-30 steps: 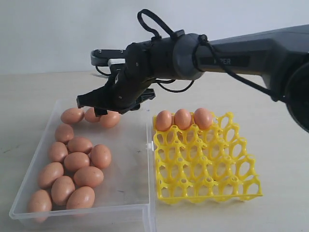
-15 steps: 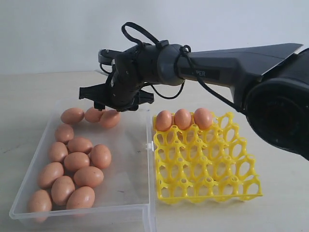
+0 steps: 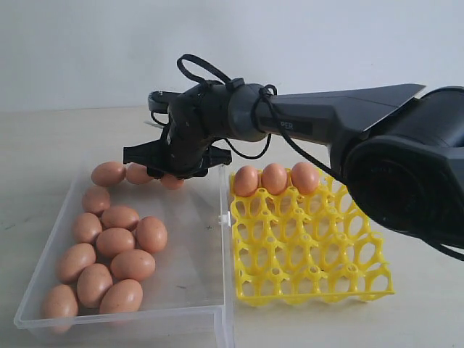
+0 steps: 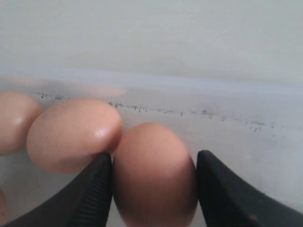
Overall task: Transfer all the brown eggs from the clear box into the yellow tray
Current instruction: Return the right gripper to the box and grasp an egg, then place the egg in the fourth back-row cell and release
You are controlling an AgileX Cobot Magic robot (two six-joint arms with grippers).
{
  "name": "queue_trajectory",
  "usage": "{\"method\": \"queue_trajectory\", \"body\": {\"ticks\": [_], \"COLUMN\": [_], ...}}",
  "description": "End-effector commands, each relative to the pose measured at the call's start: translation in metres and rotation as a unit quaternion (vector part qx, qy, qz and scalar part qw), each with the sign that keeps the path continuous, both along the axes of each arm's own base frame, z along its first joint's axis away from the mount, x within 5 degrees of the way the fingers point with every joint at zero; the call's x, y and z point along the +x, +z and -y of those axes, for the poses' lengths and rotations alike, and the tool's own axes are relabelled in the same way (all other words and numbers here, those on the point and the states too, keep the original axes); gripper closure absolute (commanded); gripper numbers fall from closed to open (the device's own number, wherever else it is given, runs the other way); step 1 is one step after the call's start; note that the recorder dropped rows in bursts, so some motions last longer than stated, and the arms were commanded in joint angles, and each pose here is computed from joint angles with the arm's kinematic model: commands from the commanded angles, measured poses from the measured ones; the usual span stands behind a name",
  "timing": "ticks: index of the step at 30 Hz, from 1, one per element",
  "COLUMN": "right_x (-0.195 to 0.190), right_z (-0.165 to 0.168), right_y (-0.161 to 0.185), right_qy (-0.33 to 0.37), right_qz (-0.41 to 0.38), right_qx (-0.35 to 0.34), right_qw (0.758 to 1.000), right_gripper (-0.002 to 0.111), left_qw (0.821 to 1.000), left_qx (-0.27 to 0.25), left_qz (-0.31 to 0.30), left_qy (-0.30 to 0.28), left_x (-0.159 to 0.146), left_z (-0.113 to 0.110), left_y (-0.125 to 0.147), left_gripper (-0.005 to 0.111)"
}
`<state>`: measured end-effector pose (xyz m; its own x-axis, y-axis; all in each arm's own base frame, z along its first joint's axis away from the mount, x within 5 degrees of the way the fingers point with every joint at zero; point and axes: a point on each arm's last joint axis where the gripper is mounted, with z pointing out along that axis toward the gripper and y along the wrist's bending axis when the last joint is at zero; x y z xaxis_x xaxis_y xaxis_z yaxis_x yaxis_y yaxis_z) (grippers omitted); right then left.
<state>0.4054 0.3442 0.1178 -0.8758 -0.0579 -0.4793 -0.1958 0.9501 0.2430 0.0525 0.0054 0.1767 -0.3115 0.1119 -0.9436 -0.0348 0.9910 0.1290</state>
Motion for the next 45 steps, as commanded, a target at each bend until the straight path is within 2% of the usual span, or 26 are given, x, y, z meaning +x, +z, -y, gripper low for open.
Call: {"method": "queue_trajectory", "body": {"ticks": [1,2,5,9,11,18,25,32,45], "right_x": [0.002,0.002,-0.002,-0.016,-0.027,-0.051,-0.075,-0.089,-0.086], "right_z": [-0.001,-0.001,0.001,0.004,0.012,0.076,0.145,0.201,0.246], "right_y": [0.003,0.003,0.019,0.077,0.090,0.099,0.077,0.050,0.037], "right_qy": [0.033,0.048,0.071,0.129,0.143,0.167,0.123,0.045,-0.034], "right_qz": [0.022,0.024,0.029,0.174,0.218,0.298,0.303,0.260,0.233], "right_qx": [-0.013,-0.022,-0.038,0.025,0.045,0.016,-0.031,-0.055,-0.069], "right_qw": [0.999,0.998,0.996,0.976,0.964,0.940,0.945,0.963,0.969], "right_gripper": [0.103,0.108,0.108,0.108,0.108,0.108,0.108,0.108,0.108], "left_qw": [1.000,1.000,1.000,1.000,1.000,1.000,1.000,1.000,1.000], "left_qx": [-0.003,-0.003,-0.003,-0.003,-0.003,-0.003,-0.003,-0.003,-0.003], "left_qz": [0.010,0.010,0.010,0.010,0.010,0.010,0.010,0.010,0.010], "left_qy": [-0.004,-0.004,-0.004,-0.004,-0.004,-0.004,-0.004,-0.004,-0.004], "left_x": [0.000,0.000,0.000,0.000,0.000,0.000,0.000,0.000,0.000], "left_z": [0.001,0.001,0.001,0.001,0.001,0.001,0.001,0.001,0.001], "left_y": [0.002,0.002,0.002,0.002,0.002,0.002,0.002,0.002,0.002], "left_gripper": [0.107,0.107,0.107,0.107,0.107,0.107,0.107,0.107,0.107]}}
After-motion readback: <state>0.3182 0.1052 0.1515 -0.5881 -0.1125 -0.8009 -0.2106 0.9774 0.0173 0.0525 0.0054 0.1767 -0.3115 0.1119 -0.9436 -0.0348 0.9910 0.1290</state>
